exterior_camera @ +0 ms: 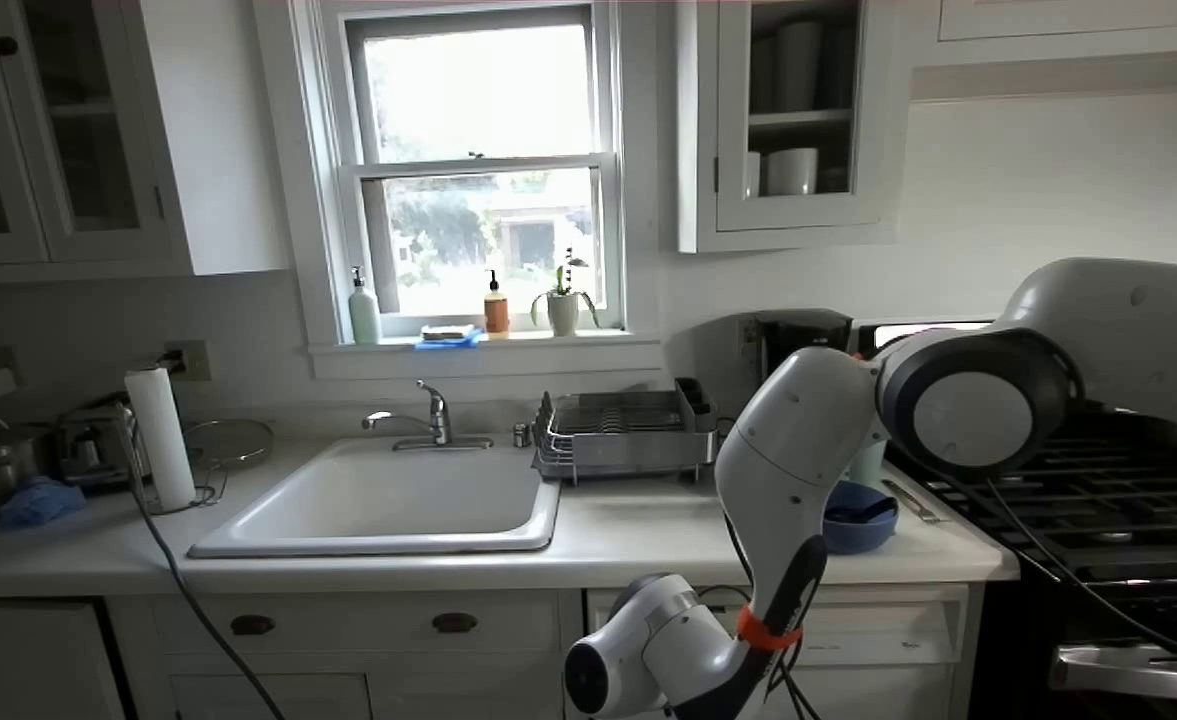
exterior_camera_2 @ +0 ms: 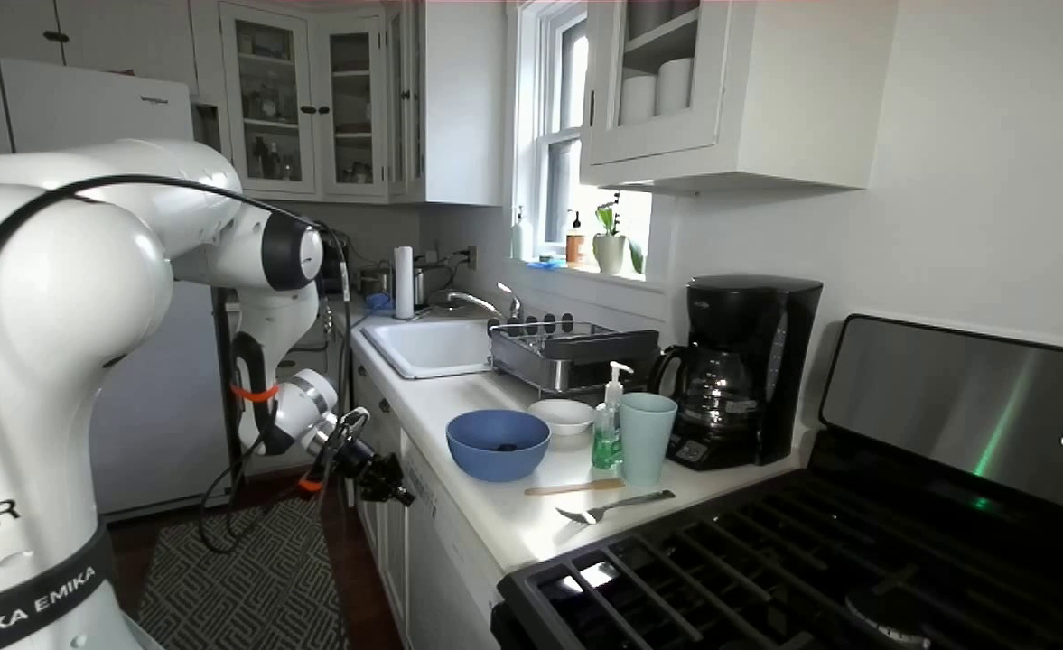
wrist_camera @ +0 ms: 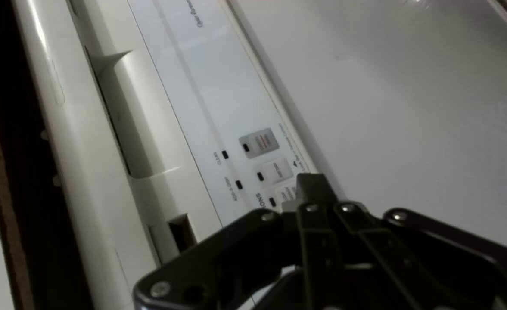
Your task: Press the button on the washing machine
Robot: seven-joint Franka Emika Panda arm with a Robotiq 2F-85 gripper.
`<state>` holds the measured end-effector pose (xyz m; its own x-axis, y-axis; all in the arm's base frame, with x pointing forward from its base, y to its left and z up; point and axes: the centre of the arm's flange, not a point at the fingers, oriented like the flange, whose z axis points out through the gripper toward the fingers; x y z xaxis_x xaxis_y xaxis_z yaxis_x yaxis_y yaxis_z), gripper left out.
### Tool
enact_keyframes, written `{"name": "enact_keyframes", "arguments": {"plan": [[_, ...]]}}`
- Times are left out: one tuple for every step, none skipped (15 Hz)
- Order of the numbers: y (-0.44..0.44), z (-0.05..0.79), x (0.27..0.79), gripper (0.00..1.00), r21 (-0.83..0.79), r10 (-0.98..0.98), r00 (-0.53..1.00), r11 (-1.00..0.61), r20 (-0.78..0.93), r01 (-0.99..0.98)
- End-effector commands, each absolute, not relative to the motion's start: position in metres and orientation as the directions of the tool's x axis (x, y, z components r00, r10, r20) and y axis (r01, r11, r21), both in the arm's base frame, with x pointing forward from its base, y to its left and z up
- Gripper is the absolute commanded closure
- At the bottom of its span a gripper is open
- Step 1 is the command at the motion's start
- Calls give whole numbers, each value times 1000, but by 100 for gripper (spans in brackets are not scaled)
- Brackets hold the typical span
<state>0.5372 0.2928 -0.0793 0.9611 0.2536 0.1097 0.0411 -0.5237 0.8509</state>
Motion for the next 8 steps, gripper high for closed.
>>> {"name": "enact_keyframes", "arguments": {"plan": [[292,-81,539,100,852,254,961,-522,112,39],[292,-82,540,99,852,253,961,-522,113,37],[292,-82,540,99,852,252,961,-522,113,37],[292,-82,540,99,852,252,961,-522,113,37],[292,-82,540,99,852,252,961,-522,113,37],[292,-82,540,99,852,252,961,-522,113,37],[292,-82,540,99,852,252,961,-522,113,37],[292,-82,540,100,852,252,961,-522,113,37]]}}
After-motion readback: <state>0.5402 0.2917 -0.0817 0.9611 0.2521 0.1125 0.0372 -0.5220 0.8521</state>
